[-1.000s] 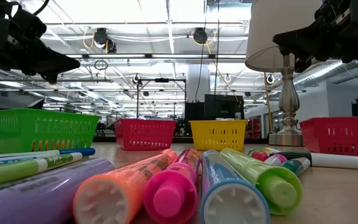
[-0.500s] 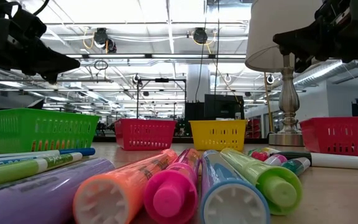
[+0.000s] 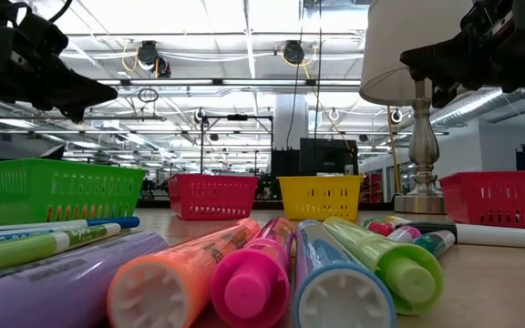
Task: Pick & Place Markers
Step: Put the top green marker into the right red bin
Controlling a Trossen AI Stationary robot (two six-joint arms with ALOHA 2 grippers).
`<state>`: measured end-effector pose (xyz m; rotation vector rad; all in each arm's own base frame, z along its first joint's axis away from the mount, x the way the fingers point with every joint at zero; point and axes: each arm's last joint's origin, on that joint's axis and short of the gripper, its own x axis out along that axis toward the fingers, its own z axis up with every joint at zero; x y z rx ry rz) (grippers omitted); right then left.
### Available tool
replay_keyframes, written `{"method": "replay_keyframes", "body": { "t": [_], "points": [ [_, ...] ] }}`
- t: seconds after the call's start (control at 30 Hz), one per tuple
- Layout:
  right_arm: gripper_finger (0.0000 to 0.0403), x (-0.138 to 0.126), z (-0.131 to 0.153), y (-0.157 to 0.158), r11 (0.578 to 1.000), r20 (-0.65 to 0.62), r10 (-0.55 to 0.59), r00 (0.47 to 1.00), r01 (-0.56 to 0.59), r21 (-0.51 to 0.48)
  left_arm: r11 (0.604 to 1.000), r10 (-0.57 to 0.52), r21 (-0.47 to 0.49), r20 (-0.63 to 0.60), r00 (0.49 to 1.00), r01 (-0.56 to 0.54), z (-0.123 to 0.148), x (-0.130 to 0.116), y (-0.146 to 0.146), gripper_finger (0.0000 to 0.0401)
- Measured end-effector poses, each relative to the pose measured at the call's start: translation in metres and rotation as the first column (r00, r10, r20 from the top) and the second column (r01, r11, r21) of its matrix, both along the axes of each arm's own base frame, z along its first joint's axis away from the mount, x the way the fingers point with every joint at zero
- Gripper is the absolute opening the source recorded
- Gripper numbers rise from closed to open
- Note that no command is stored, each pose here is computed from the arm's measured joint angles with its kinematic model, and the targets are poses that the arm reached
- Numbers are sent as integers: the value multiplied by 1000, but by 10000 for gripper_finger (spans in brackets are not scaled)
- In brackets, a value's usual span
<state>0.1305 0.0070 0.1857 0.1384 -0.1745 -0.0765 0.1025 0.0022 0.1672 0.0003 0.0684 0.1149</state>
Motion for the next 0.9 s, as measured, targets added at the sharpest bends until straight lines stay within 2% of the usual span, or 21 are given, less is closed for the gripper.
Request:
{"method": "replay_keyframes", "body": {
  "t": [0.47,0.53,0.67,0.9],
  "points": [
    [0,0,-2,0,1000,-21,3,1000,-3,20,1000,0,-5,1,1000,0,0,0,0,35],
    [0,0,-3,0,1000,-24,3,1000,-3,23,999,2,-32,4,1000,-2,0,0,0,35],
    [0,0,-3,0,999,-31,-7,1000,6,-39,995,7,-98,12,1000,-5,0,0,0,35],
    [0,1,-5,0,997,-62,-14,998,9,-78,994,7,-110,13,1000,-6,0,0,0,35]
  ]
}}
